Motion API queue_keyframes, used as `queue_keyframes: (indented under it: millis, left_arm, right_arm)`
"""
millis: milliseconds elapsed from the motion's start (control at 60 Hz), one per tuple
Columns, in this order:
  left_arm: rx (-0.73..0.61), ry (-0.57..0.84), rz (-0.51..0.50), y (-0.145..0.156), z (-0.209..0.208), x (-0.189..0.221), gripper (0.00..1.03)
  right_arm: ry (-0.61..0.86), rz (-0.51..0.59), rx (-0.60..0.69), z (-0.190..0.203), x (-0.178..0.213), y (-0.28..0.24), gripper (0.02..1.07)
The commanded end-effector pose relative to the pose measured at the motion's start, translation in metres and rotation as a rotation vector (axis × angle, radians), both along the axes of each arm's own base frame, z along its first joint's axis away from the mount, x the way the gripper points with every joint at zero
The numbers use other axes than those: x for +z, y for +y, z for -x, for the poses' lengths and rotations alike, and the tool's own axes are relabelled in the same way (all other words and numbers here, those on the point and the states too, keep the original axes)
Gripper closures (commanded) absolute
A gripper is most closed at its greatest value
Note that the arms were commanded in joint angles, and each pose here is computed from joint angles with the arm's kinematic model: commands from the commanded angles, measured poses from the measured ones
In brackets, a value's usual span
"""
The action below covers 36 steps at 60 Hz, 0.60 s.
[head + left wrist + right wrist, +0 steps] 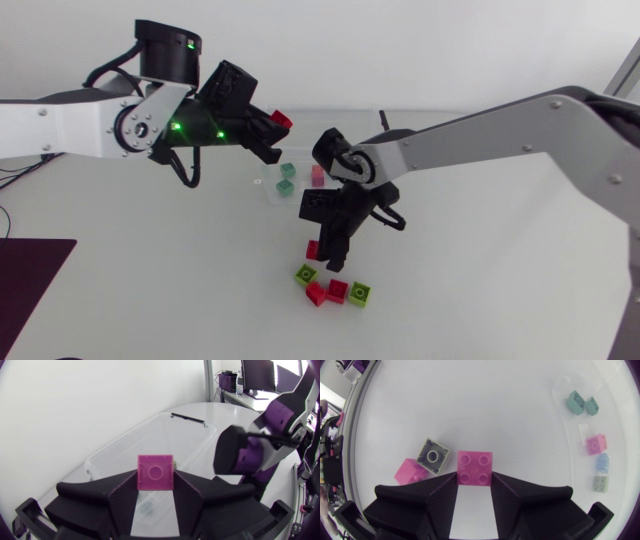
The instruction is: Pick up the duplo bricks and place them in the container
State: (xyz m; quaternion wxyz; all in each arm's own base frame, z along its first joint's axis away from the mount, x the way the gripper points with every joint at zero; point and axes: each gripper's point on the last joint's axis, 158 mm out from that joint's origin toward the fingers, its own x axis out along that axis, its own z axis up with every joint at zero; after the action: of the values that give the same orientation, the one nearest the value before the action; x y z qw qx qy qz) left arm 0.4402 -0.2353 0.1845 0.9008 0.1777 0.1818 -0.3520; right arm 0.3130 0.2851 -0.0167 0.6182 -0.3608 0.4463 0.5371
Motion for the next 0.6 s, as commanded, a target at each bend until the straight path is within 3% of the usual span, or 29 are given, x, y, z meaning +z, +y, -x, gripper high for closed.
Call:
queue_keyframes:
  millis: [0,133,200,250,267,317,350,467,583]
  left_arm:
    - [0.013,0.01,0.016,-0.008,-0.019,-0.006,0.75]
    - [0.028,0.028,0.006,-0.011,-0.04,-0.022,0.75]
    - [0.039,0.038,0.003,-0.012,-0.053,-0.029,0.68]
    - [0.048,0.041,-0.004,-0.013,-0.059,-0.034,0.54]
    - [0.056,0.041,-0.009,-0.013,-0.063,-0.036,0.41]
    - [0.074,0.043,-0.02,-0.012,-0.07,-0.04,0.19]
    - [0.075,0.038,-0.019,-0.012,-0.071,-0.038,0.15]
    - [0.079,0.025,-0.014,-0.008,-0.067,-0.028,0.06]
    - [0.095,0.003,-0.006,0.007,-0.054,-0.01,0.06]
  right_arm:
    - [-0.034,-0.032,-0.037,-0.002,0.022,-0.008,0.79]
    - [-0.072,-0.057,-0.073,-0.001,0.048,-0.022,0.79]
    - [-0.091,-0.071,-0.086,-0.002,0.062,-0.027,0.79]
    - [-0.104,-0.079,-0.097,-0.003,0.073,-0.031,0.79]
    - [-0.11,-0.081,-0.103,-0.004,0.077,-0.033,0.79]
    - [-0.135,-0.1,-0.127,-0.01,0.092,-0.036,0.79]
    - [-0.144,-0.106,-0.136,-0.013,0.098,-0.039,0.79]
    - [-0.198,-0.14,-0.18,-0.028,0.126,-0.048,0.79]
    - [-0.242,-0.178,-0.232,-0.043,0.15,-0.053,0.79]
